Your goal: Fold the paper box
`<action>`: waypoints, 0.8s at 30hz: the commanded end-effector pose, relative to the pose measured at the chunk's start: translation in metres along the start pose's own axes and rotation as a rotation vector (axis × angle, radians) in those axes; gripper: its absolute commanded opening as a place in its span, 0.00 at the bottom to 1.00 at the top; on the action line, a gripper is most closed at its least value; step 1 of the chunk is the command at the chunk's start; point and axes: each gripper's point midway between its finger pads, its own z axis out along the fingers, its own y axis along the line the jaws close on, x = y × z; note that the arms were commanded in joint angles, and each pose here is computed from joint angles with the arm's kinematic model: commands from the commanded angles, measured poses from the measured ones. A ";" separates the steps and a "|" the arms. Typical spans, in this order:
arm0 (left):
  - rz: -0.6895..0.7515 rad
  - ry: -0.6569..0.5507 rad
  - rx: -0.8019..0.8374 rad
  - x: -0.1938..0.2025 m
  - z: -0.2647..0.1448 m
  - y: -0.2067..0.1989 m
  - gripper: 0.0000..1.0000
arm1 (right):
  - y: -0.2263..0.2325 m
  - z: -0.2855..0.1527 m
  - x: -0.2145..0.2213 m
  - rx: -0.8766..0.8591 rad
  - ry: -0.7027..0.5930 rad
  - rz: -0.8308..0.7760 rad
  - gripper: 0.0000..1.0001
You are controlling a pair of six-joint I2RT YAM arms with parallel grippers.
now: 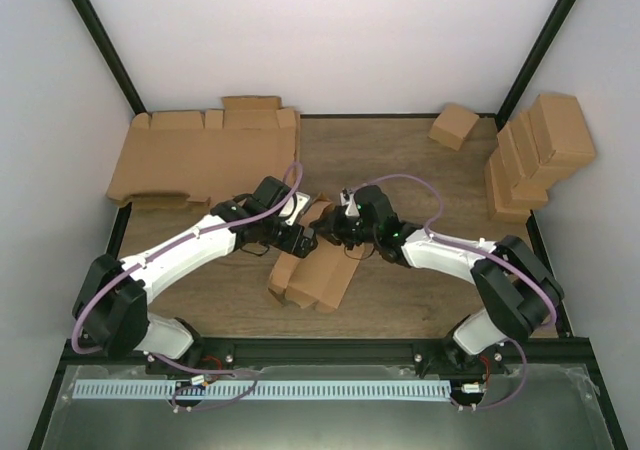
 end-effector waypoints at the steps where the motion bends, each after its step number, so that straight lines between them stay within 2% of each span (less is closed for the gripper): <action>1: -0.012 0.029 0.000 -0.001 -0.001 0.005 0.85 | 0.012 0.006 -0.003 -0.052 0.020 -0.050 0.01; 5: -0.040 0.053 -0.028 0.003 0.001 0.020 0.76 | 0.011 0.013 -0.005 -0.044 0.028 -0.062 0.01; 10: -0.055 0.079 -0.058 0.008 0.002 0.032 0.72 | 0.007 0.022 -0.005 -0.036 0.046 -0.065 0.04; 18: -0.046 0.104 -0.077 0.012 0.006 0.038 0.58 | 0.003 0.027 -0.005 -0.034 0.053 -0.081 0.12; 24: -0.025 0.106 -0.072 0.009 0.002 0.036 0.54 | 0.004 0.016 -0.015 0.024 -0.010 -0.166 0.22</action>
